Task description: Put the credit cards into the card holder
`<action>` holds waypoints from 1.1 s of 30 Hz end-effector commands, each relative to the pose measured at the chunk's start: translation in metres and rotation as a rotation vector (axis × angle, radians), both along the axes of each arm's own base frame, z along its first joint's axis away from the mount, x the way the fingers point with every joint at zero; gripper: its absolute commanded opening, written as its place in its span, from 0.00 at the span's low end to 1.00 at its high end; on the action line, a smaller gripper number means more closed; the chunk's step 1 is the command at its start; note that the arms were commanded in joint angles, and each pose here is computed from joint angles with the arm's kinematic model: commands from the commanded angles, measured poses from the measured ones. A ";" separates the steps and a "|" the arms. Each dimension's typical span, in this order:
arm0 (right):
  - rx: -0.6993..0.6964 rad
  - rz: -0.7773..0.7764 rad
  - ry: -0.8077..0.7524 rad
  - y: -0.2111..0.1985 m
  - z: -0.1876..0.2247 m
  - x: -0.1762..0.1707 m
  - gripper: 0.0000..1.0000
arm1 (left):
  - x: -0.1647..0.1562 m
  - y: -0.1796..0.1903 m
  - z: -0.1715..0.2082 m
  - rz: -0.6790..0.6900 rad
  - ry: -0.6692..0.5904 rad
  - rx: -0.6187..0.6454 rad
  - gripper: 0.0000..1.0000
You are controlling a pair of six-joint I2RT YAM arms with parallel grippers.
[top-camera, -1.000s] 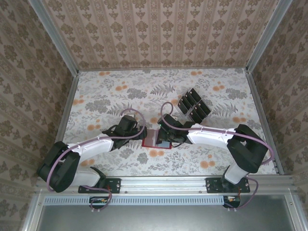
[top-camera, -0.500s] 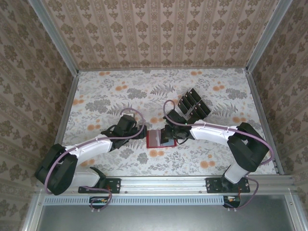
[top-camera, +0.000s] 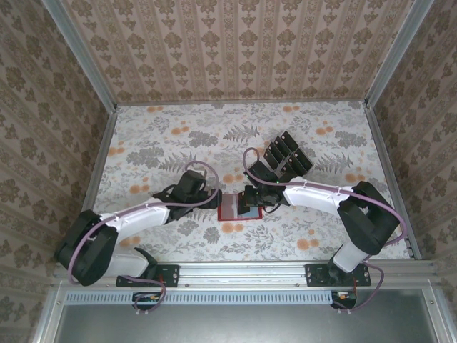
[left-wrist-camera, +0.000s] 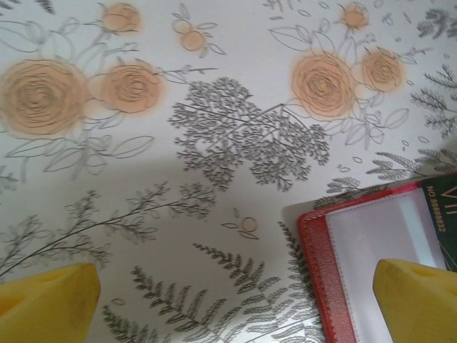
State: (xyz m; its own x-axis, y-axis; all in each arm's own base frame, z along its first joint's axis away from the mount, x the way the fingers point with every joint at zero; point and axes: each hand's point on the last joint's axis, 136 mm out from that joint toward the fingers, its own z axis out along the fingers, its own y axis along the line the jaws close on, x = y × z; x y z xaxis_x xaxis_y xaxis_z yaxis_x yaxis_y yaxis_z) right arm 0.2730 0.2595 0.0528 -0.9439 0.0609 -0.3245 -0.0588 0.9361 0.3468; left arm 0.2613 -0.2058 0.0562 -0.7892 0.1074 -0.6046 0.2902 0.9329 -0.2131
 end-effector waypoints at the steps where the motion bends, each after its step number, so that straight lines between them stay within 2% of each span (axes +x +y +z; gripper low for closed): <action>1: -0.001 0.006 0.013 0.000 -0.003 -0.003 0.00 | -0.003 -0.016 -0.002 -0.082 0.014 0.034 1.00; 8: -0.001 -0.014 0.018 -0.002 -0.008 -0.003 0.00 | -0.016 -0.027 -0.018 -0.154 0.023 0.130 1.00; 17: 0.000 -0.065 0.025 -0.009 -0.015 -0.006 0.00 | -0.034 0.005 -0.046 -0.103 0.094 0.344 1.00; 27: -0.014 -0.113 0.042 -0.017 -0.024 -0.007 0.00 | -0.045 0.021 -0.052 -0.054 0.117 0.346 1.00; 33: 0.091 -0.059 -0.007 -0.002 -0.008 -0.003 0.00 | -0.045 0.016 -0.047 -0.055 0.086 0.286 1.00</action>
